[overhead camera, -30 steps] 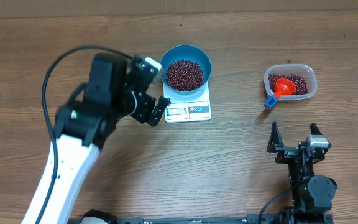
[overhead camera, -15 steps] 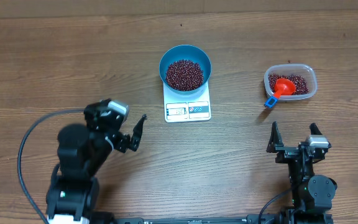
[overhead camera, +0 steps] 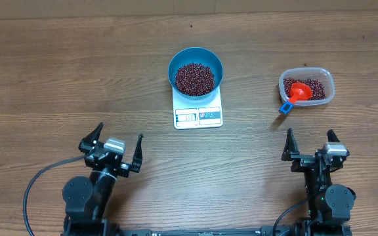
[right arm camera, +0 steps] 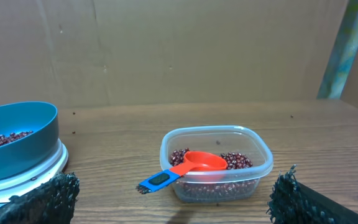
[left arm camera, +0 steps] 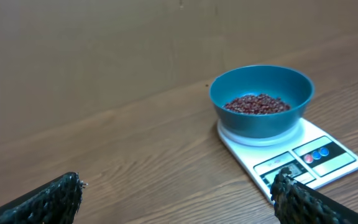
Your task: Scoop item into bowl and weigh 150g on scale
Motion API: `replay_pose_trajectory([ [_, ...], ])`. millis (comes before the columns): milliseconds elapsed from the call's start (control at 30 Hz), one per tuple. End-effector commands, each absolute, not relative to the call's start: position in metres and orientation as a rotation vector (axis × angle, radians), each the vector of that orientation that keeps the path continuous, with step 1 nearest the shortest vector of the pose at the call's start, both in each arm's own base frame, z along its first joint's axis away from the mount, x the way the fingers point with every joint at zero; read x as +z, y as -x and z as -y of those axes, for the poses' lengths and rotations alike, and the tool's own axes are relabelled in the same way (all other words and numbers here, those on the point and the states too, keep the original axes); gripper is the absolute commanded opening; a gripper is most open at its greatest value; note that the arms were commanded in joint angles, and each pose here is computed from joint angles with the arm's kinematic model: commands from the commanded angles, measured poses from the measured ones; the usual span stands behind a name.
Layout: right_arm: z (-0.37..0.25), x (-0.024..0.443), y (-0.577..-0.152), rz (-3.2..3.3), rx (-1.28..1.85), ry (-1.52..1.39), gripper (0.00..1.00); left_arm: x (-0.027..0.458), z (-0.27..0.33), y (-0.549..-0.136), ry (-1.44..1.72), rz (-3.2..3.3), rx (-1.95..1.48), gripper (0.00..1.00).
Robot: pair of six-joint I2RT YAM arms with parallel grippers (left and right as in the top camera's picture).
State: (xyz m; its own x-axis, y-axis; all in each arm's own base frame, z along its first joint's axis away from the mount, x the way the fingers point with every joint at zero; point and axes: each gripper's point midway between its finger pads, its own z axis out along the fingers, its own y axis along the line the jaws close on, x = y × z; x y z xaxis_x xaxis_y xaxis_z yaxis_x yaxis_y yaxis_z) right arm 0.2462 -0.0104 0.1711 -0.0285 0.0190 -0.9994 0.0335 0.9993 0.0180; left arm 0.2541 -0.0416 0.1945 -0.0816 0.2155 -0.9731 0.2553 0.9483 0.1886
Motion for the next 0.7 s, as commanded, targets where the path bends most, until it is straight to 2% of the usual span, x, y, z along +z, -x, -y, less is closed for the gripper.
replay_pose_trajectory([
  [0, 0.010, 0.170, -0.246, -1.594, -0.013, -0.040, 1.00, 0.184, 0.027, -0.252, -0.318, -1.650, 0.052, 1.00],
  [400, 0.010, 0.170, -0.246, -1.594, -0.013, -0.040, 1.00, 0.153, 0.026, -0.245, -0.354, -1.622, 0.097, 1.00],
  [667, 0.010, 0.170, -0.246, -1.594, -0.013, -0.040, 1.00, 0.159, 0.028, -0.244, -0.329, -1.600, 0.065, 0.99],
])
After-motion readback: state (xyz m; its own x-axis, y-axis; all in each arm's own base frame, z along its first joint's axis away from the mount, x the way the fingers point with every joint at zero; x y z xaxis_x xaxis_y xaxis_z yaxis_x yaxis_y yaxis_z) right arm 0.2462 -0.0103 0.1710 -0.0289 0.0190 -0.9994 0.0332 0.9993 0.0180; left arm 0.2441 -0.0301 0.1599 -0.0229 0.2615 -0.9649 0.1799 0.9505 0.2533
